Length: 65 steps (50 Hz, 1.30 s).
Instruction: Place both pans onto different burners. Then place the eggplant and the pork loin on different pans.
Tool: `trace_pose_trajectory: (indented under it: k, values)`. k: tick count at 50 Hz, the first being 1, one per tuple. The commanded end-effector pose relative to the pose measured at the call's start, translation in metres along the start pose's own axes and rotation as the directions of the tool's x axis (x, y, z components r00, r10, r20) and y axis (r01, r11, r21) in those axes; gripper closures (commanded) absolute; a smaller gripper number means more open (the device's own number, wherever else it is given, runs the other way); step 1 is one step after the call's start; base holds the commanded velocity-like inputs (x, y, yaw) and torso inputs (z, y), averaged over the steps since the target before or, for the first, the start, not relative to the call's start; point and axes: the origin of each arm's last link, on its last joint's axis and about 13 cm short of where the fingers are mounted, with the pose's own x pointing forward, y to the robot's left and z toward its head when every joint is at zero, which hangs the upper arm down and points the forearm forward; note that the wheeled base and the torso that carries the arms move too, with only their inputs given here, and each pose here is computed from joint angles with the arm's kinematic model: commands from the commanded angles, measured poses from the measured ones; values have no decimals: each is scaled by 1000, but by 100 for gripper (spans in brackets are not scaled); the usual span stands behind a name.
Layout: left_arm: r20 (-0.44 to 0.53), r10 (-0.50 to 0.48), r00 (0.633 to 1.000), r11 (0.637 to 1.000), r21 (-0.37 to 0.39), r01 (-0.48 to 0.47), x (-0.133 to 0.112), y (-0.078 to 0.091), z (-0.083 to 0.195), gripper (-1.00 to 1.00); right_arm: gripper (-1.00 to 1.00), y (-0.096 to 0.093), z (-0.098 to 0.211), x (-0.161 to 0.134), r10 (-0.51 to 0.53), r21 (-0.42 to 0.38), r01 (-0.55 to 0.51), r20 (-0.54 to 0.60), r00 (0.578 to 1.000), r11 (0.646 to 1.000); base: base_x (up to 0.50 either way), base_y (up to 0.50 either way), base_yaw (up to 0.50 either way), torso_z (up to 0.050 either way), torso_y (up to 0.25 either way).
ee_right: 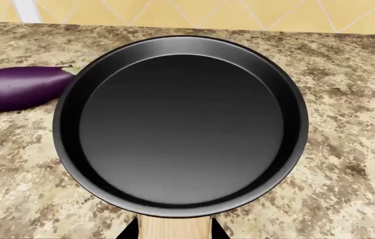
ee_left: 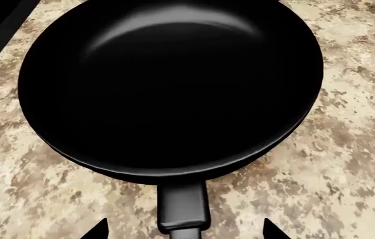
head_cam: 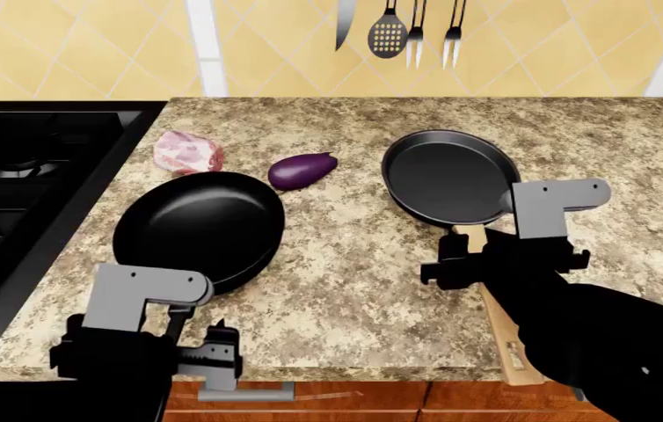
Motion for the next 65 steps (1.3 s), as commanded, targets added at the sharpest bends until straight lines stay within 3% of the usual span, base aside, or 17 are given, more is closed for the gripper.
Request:
trace_pose_trajectory:
  k: [1,5,6,22,32,41,65]
  values:
    - [-48,11,999,1000,8,-11,7,0,-5,-100,100,-3,9,-1,-18,-1,18,55,998,1000,0,0,0,0,0]
    - [-48,6,999,1000,5,-5,9,-1,-5,-100,100,-3,8,0,-18,1,18,53,998,1000,3,0,-1,0,0]
    - [-46,9,999,1000,3,-9,9,-1,-5,100,100,-3,9,0,-18,1,18,53,998,1000,0,0,0,0,0]
    - [12,-1,1000,1000,-14,1,4,-1,-2,100,100,-4,7,-1,-17,7,17,48,999,1000,1,0,0,0,1]
    - [176,12,984,1000,-19,-9,-22,2,28,100,100,-4,9,-4,-14,5,13,61,998,1000,0,0,0,1,3]
    - [252,20,968,999,-32,-12,-39,6,40,100,100,-2,13,-10,-12,-4,12,65,998,1000,0,0,0,2,5]
    - [272,36,962,998,-62,-19,-40,11,32,100,100,0,13,-18,-8,-19,10,84,996,1000,-255,0,0,1,3]
